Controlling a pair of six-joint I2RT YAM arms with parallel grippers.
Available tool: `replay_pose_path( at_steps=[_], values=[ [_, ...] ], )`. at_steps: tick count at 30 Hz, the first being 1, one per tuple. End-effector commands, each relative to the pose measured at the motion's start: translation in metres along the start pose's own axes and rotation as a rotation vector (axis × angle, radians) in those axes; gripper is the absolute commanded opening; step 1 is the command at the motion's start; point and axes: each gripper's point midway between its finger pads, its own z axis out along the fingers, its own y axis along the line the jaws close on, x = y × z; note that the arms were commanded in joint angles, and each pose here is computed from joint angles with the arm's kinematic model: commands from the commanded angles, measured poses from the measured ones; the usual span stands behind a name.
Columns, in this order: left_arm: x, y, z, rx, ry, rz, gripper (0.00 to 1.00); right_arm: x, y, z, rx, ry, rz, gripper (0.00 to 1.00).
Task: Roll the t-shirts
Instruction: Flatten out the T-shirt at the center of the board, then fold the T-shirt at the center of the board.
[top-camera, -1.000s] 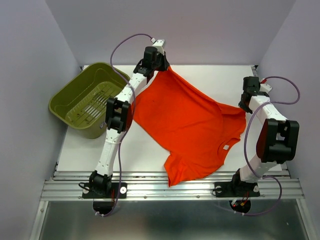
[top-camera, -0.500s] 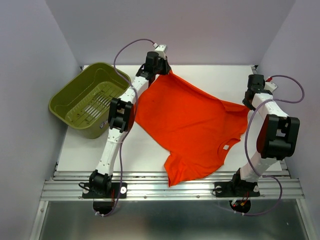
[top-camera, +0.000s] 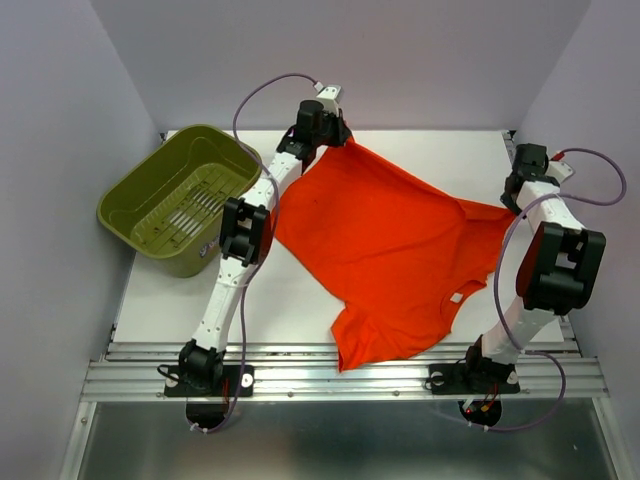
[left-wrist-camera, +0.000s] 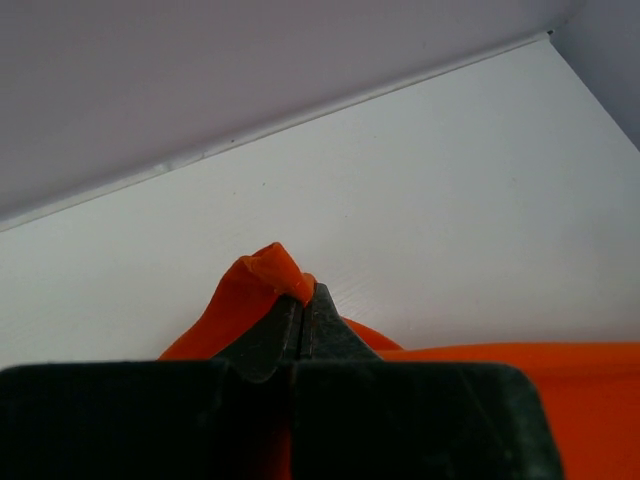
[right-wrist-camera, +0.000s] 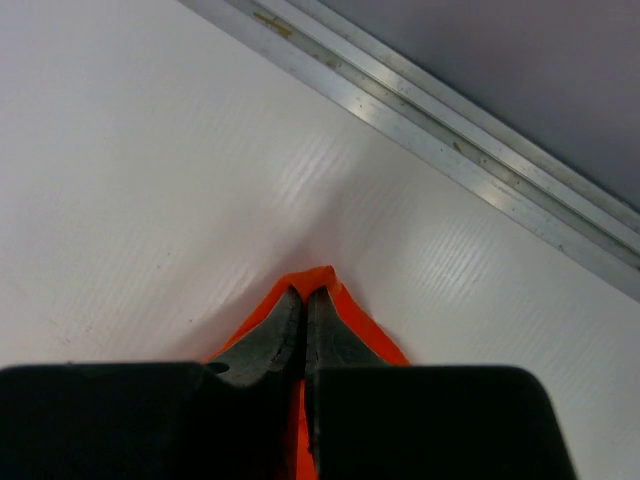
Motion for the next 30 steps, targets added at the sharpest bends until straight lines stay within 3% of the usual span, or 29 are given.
replay_pose_path(
  at_steps=[1,6,15,30],
  values=[
    [-0.046,-0.022,0.001,0.063,-0.138,0.016,0.00,-0.053,0.004,0.006,0.021,-0.121,0.068,0.01],
    [-0.042,-0.025,0.008,0.085,-0.155,-0.023,0.00,-0.077,0.012,0.014,0.029,-0.160,0.070,0.01],
    [-0.027,-0.028,0.017,0.105,-0.145,-0.047,0.00,-0.081,0.024,0.021,0.002,-0.152,0.051,0.01],
    [-0.049,-0.021,-0.007,0.057,-0.114,0.062,0.00,0.015,-0.015,-0.032,-0.120,0.091,0.037,0.01]
  ],
)
